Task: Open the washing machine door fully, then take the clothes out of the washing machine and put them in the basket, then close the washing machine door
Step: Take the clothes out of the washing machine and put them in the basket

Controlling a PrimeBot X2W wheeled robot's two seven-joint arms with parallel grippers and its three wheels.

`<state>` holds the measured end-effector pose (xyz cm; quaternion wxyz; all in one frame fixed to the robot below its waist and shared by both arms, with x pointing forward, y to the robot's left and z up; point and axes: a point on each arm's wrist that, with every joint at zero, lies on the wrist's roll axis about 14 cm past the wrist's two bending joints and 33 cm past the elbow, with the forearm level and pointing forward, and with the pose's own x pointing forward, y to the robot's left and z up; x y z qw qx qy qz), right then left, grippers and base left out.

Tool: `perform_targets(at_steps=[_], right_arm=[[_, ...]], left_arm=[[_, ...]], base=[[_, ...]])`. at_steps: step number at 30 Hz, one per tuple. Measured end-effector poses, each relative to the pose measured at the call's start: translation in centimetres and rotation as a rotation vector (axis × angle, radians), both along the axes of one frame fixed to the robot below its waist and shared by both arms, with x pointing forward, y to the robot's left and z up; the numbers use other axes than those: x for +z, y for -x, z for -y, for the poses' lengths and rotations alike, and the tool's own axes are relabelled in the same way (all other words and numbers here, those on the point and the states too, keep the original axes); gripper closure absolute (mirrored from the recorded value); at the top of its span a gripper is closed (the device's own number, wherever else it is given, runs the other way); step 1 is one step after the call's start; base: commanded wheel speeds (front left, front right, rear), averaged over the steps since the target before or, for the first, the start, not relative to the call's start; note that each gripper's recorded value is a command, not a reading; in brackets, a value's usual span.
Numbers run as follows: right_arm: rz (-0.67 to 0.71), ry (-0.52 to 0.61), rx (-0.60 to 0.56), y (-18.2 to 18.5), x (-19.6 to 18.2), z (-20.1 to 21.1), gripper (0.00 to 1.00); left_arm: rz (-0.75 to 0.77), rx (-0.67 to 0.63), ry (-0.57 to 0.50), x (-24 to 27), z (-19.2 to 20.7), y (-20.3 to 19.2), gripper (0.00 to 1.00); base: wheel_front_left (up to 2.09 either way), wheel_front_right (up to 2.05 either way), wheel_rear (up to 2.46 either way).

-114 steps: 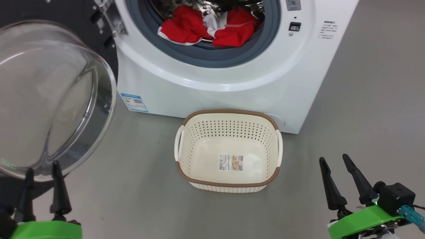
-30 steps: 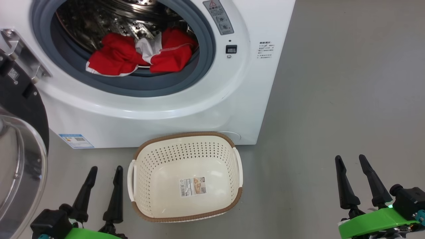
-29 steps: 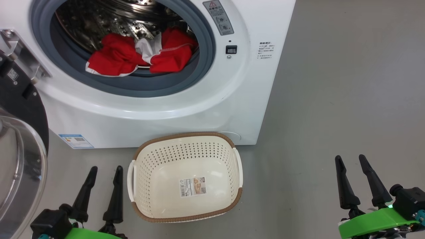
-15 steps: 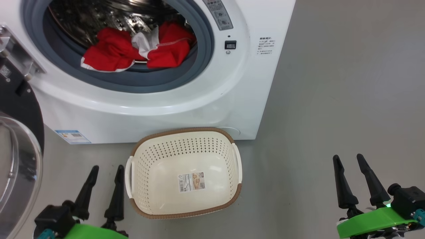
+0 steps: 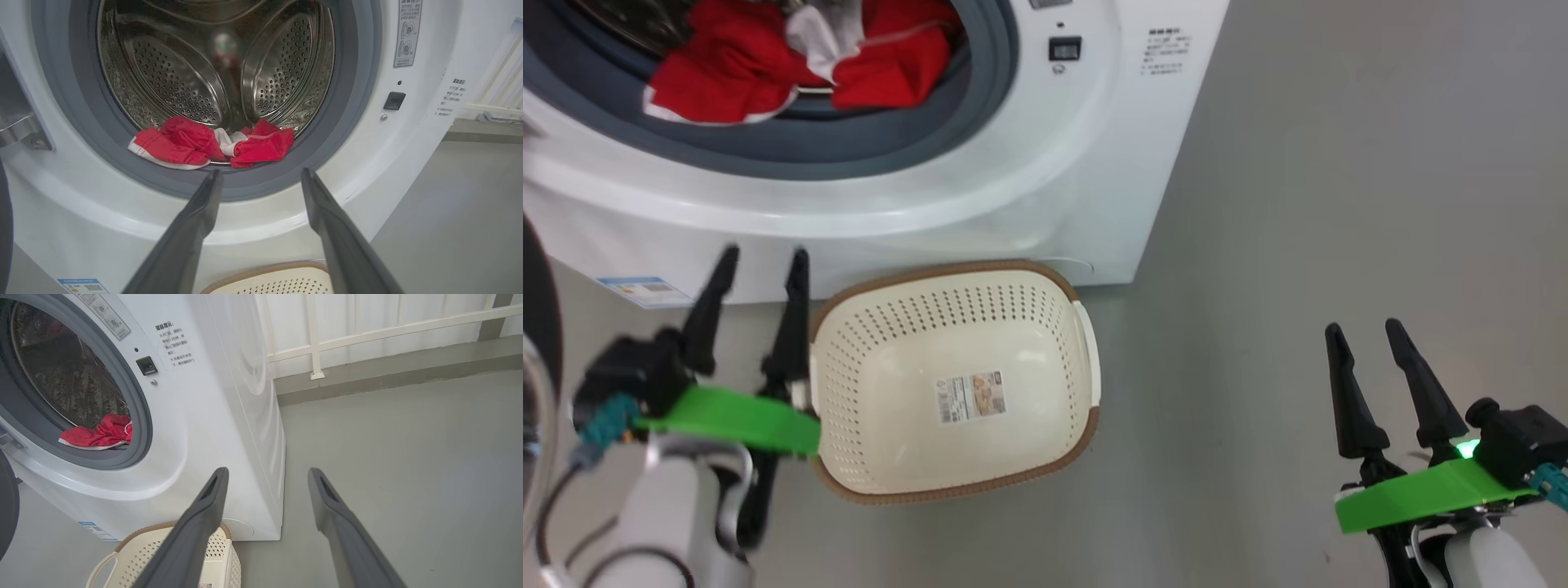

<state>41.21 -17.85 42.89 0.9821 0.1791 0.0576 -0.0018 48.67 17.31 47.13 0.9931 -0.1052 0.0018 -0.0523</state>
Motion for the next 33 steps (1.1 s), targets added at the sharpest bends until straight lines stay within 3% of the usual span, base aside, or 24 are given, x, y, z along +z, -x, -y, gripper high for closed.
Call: perform_targets(at_steps=[17, 33], right_arm=[[-0.062, -0.007, -0.084, -1.2, -2.7, 2.8, 0.0], [-0.128, -0.009, -0.163, 0.3, -4.5, 5.2, 0.0]], left_arm=[[-0.058, -0.114, -0.072, -2.9, 3.6, -13.0, 0.0], [-0.144, -0.178, -0.119, -6.4, 6.6, -20.0, 0.0]], base=[[0.0, 0.0, 0.0], [0.0, 0.0, 0.0]])
